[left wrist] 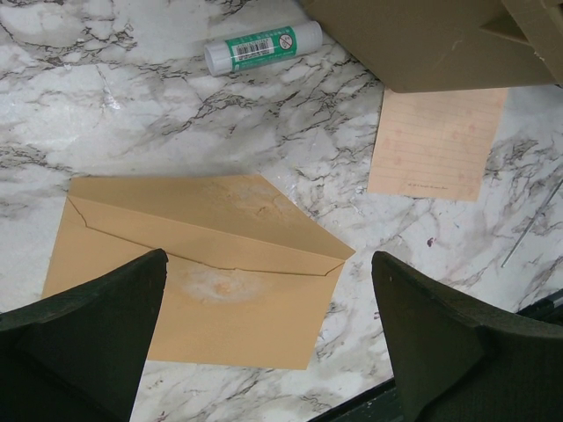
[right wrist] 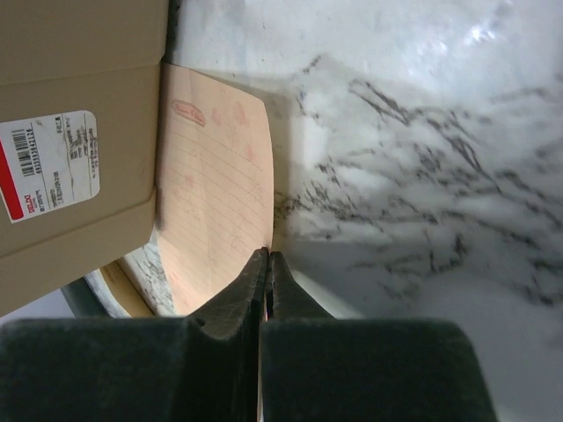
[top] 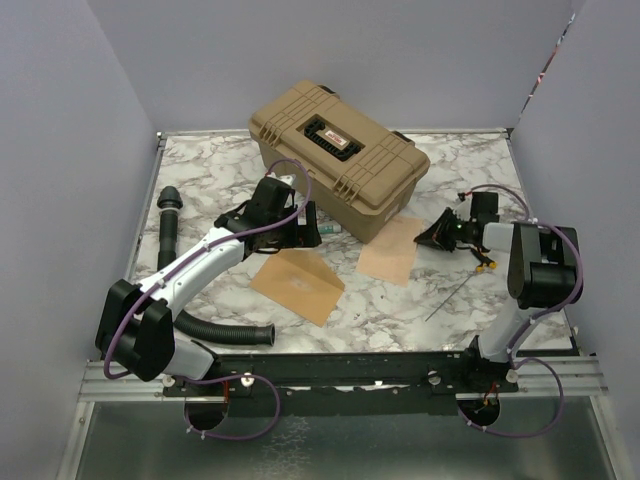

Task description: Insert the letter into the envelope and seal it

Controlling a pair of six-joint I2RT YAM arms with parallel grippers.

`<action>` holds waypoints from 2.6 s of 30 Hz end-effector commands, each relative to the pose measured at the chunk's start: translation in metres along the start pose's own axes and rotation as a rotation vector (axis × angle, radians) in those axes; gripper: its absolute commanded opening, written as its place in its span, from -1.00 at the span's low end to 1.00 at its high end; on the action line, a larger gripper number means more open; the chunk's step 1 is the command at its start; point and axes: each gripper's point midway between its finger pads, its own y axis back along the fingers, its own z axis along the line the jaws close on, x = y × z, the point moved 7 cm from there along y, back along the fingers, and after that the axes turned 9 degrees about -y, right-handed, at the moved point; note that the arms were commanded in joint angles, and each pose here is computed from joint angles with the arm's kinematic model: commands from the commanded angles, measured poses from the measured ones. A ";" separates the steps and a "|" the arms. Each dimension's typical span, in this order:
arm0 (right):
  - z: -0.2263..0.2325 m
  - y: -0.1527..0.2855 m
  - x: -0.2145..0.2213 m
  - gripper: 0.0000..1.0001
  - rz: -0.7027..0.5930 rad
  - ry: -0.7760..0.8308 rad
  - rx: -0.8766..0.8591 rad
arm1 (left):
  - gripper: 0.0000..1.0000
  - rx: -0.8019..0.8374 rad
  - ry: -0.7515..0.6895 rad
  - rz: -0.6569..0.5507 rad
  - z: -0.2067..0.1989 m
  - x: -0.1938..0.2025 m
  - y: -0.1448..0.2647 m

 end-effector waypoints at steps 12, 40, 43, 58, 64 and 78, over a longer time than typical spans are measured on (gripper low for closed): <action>0.043 0.115 0.005 -0.99 -0.389 -0.027 0.327 | 0.98 0.112 -0.007 -0.194 -0.028 -0.064 0.020; 0.026 0.091 0.002 0.27 -0.373 -0.202 0.362 | 0.72 0.394 -0.271 -0.206 -0.146 -0.083 -0.042; 0.017 0.078 -0.009 0.27 -0.367 -0.211 0.388 | 0.63 0.312 -0.361 -0.211 -0.168 -0.063 -0.068; 0.019 0.066 -0.026 0.22 -0.309 -0.156 0.299 | 0.35 0.066 -0.364 -0.293 -0.169 -0.054 -0.087; 0.036 0.068 -0.018 0.15 -0.237 -0.101 0.157 | 0.65 0.197 -0.358 -0.318 -0.174 -0.068 -0.052; 0.059 0.050 -0.015 0.10 -0.182 -0.037 0.051 | 0.50 0.017 -0.129 -0.273 -0.062 -0.064 -0.051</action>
